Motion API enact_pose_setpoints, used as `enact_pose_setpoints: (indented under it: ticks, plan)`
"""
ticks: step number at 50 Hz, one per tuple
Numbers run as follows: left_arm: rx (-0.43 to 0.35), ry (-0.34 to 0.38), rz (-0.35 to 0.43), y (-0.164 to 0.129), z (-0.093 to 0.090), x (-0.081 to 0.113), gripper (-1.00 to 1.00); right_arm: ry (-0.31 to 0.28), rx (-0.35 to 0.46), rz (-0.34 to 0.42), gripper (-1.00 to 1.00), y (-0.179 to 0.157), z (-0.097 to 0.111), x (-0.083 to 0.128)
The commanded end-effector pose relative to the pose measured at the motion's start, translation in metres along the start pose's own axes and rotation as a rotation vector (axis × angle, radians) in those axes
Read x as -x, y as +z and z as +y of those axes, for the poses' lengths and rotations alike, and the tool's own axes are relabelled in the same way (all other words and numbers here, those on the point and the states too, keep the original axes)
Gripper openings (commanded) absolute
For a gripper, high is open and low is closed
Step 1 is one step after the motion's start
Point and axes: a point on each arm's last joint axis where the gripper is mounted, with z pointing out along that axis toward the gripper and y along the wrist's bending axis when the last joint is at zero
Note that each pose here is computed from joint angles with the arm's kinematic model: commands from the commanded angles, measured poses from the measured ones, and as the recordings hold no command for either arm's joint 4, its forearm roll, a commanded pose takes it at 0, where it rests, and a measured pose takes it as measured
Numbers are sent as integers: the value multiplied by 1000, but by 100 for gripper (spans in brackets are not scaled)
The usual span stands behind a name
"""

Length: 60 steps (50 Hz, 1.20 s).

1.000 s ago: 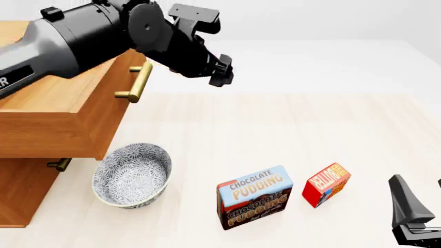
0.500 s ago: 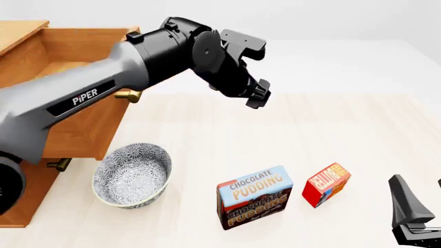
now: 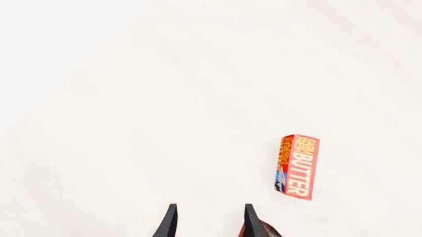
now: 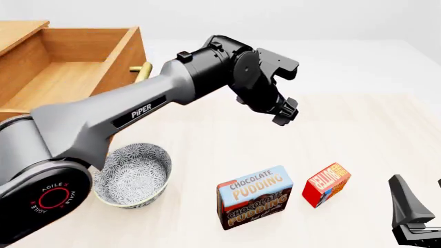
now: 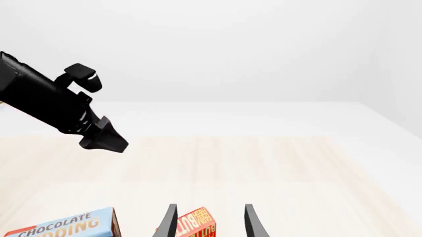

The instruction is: Put the butter at the back in the top drawer of the cabinet and close it.

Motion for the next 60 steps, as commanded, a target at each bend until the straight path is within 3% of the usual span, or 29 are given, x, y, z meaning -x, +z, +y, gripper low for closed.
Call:
enact_pose_setpoints:
  ticks: [1,22,48,60]
  plan:
    - [-35,34,38,29,-30,3,100,0,0,0,100,0,0,0]
    - [-68,62,90,67,-63,-1,100,0,0,0,100,0,0,0]
    - [-80,85,117,84,-77,-1,100,0,0,0,100,0,0,0]
    - [-104,107,133,96,-103,-4,100,0,0,0,100,0,0,0]
